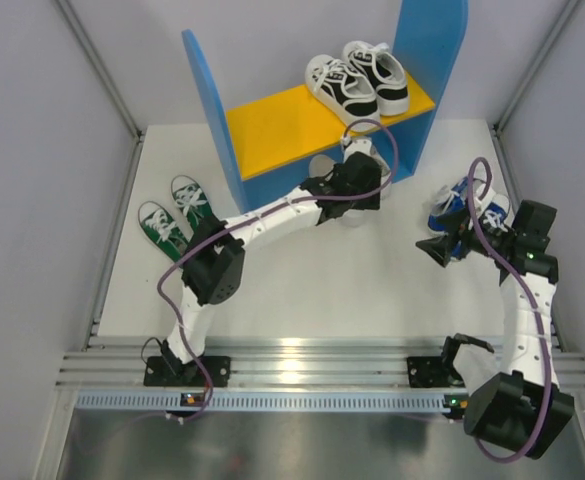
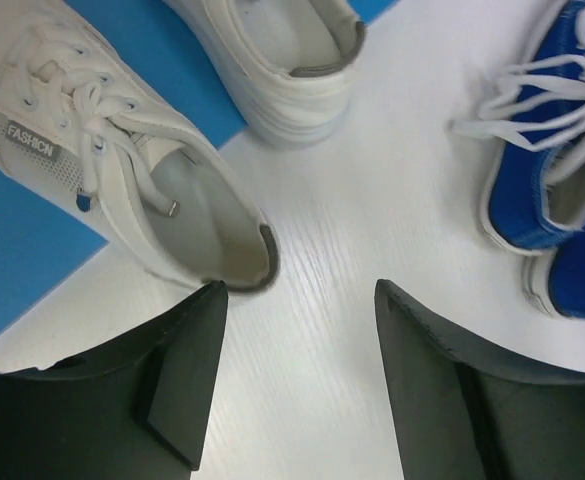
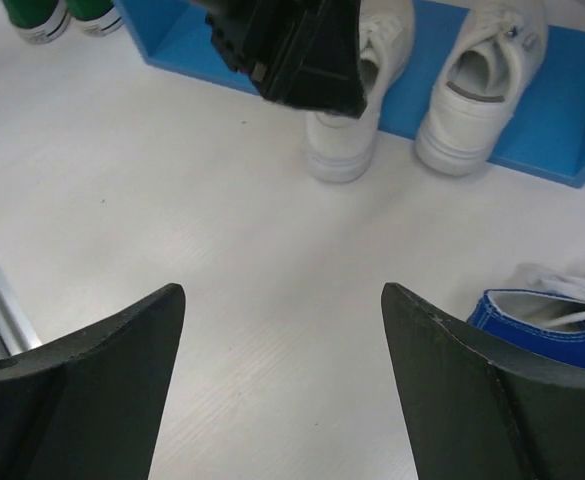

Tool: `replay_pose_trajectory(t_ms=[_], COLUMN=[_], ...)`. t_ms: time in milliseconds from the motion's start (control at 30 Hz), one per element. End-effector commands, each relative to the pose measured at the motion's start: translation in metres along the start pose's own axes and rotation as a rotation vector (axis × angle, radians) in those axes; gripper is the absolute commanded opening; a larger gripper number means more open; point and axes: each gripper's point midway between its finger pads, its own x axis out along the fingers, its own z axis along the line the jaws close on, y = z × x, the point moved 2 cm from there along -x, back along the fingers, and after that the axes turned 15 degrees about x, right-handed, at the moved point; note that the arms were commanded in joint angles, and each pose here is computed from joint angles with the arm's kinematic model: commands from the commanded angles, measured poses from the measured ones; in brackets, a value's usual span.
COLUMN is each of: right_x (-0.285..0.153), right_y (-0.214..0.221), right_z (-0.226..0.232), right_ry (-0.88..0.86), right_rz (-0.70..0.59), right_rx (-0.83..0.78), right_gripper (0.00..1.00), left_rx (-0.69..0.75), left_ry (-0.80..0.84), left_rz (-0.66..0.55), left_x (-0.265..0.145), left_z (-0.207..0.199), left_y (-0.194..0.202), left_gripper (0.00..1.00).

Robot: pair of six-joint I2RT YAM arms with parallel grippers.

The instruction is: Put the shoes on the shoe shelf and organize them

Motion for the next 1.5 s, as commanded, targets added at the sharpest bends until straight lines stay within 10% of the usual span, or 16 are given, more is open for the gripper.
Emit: replay_pose_trajectory(t_ms=[0,567,1233,1467], right_x=[-0.001,0.09,0.235,0.257], right_y=[0.002,0.0,0.009,0.02], right_z=[0.023,-0.003,-0.022,-0.025], right_ry=[-0.161,0.214,0.373,0.325], right_rz=[-0.014,0.245,0.268,0.249], right_rx=[-0.099,-0.24,-0.169,-0.157], right_gripper=[0.8,0.86,0.78,0.52], left_rx=[0.058,0.21,-0.061,-0.067], left_ry=[0.19,0.435,0.35,0.351], left_rz=[-0.186,-0.195,-0.231,-0.234], left_x=[-0.074,-0.275,-0.314,-0.315], left_z=[-0.026,0.007,0.084,0.084], left_y=[-0.065,0.055,0.134,0.133], left_gripper=[0.66,0.8,0.85,0.85])
